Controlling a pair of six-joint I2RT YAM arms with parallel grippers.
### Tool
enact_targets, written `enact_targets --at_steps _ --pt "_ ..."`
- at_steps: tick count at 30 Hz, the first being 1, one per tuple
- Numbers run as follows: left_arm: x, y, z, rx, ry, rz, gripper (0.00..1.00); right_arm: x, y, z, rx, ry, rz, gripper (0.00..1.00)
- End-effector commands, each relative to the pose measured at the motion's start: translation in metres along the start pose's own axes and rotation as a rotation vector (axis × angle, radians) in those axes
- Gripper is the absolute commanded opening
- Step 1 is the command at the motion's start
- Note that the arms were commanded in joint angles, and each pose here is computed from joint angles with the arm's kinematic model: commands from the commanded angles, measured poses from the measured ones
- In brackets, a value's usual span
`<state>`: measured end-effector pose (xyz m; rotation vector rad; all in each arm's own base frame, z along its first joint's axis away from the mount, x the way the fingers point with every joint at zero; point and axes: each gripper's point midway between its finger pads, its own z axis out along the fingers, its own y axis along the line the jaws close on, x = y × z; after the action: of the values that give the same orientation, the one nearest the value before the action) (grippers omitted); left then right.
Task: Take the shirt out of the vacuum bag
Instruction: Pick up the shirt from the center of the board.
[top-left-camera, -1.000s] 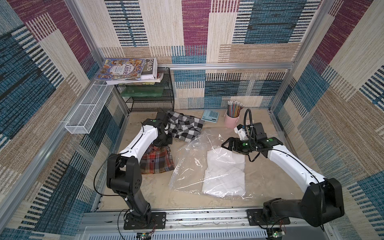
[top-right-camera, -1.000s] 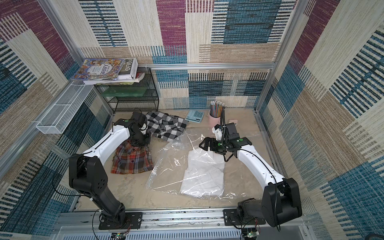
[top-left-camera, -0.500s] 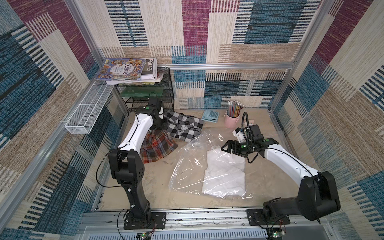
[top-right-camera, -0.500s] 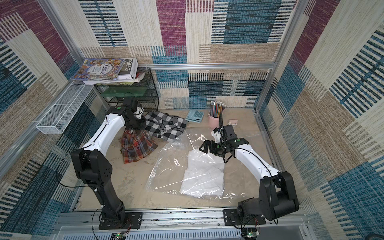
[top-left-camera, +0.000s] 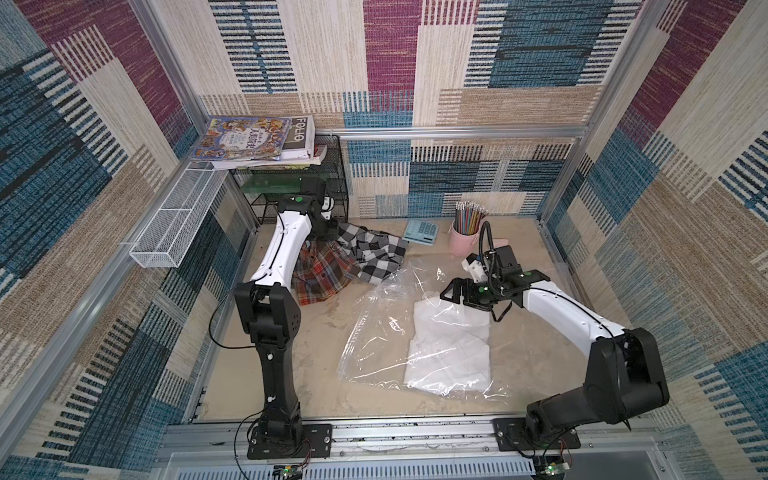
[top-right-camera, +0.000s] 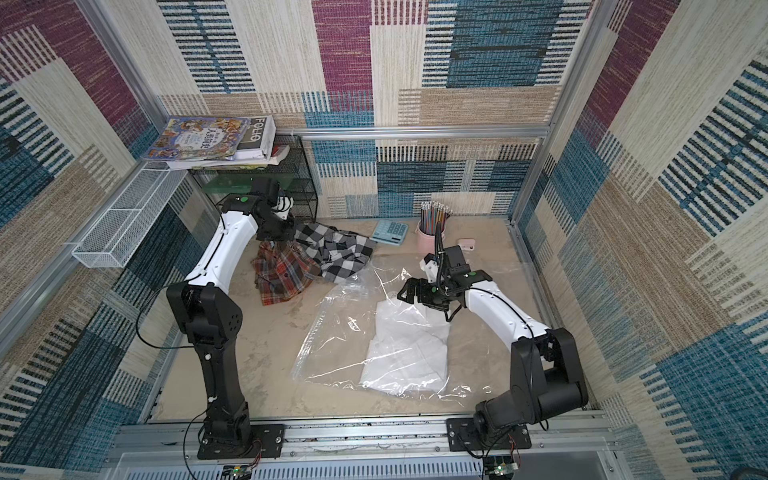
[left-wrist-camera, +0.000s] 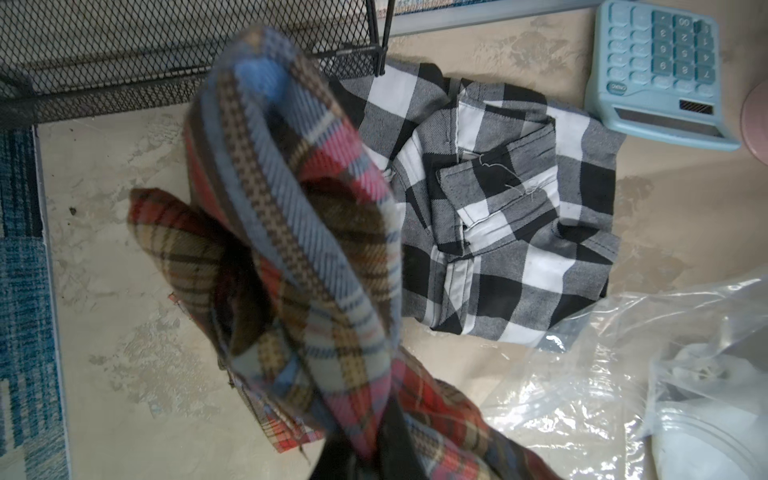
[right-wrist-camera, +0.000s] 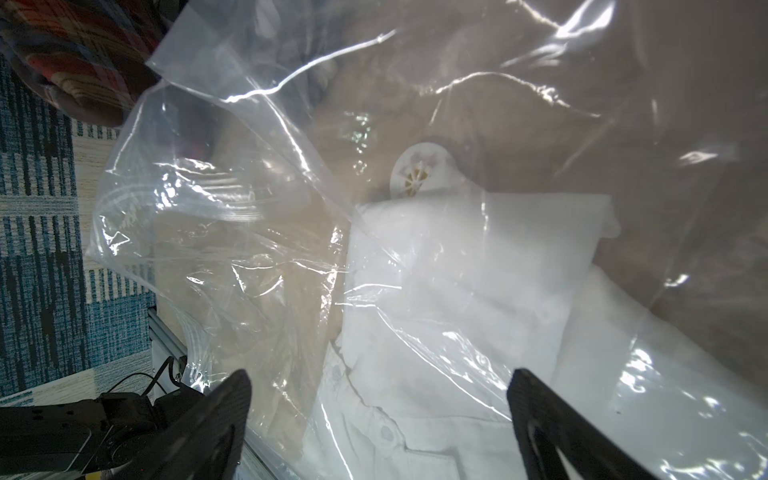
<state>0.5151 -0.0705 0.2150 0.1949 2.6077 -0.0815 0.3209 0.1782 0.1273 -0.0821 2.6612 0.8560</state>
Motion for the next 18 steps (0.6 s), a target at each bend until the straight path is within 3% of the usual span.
enact_targets --at_steps 1,11,18 --pt "-0.007 -0.018 0.000 0.033 -0.009 0.058 0.00 0.003 -0.002 0.000 -0.003 0.018 -0.007 0.98" --pt "-0.018 -0.078 0.027 0.057 -0.014 0.174 0.00 0.006 -0.010 -0.005 -0.010 0.024 -0.005 0.96" --pt "-0.017 -0.125 0.042 0.097 -0.018 0.252 0.00 0.038 -0.042 0.000 0.051 0.101 0.061 0.96"
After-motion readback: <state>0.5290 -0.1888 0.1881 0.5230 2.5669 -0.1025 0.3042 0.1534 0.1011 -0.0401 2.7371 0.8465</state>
